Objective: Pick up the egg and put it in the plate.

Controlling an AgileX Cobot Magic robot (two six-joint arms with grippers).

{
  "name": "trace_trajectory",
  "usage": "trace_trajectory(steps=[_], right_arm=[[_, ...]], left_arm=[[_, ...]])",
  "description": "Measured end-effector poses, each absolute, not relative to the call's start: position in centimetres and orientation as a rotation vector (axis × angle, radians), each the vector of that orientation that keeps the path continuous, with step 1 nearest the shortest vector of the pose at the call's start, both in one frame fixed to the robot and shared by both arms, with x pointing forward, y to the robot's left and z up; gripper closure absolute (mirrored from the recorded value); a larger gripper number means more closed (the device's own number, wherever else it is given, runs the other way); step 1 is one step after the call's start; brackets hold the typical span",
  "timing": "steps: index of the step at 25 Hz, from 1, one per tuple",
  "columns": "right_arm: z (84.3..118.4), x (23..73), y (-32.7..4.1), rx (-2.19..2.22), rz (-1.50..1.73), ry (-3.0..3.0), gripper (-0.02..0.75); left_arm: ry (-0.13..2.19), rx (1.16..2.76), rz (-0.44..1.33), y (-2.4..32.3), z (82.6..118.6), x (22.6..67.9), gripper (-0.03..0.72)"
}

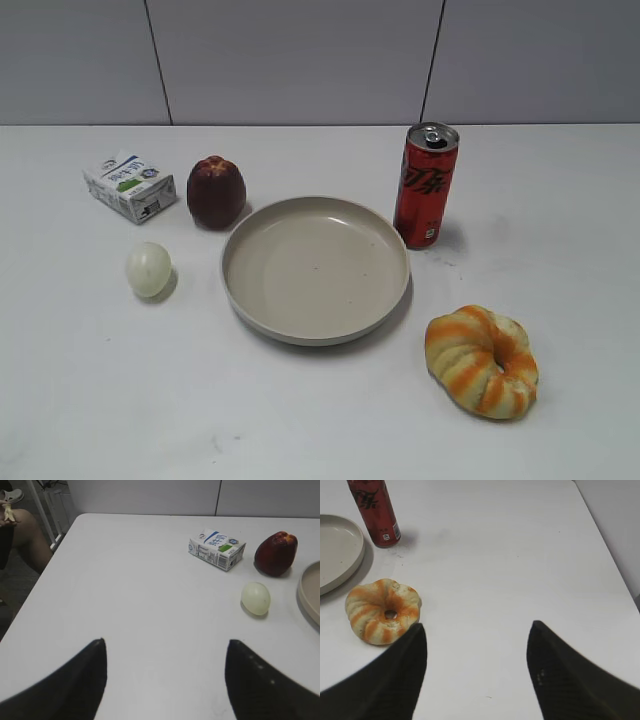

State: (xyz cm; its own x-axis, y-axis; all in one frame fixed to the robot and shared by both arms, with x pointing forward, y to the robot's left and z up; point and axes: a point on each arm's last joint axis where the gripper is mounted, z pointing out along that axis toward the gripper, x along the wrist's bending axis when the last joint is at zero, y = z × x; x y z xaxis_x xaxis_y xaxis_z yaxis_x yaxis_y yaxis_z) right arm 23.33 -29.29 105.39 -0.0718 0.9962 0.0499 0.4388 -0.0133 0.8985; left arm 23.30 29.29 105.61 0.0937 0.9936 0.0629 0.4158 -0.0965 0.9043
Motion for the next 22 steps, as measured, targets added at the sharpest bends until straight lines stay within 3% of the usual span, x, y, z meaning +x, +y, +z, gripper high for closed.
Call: trace_trajectory(steps=[15,22], right_arm=[[105.4,23.3,-29.3,1.523,1.045,1.586,0.259],[105.4,23.3,-29.3,1.523,1.045,1.586,0.259]], left_arm=[[1.32,1.694,0.897,29.3,105.6,23.5,0.148],[1.266,1.818,0.791,28.7,107.6,27.9,0.148]])
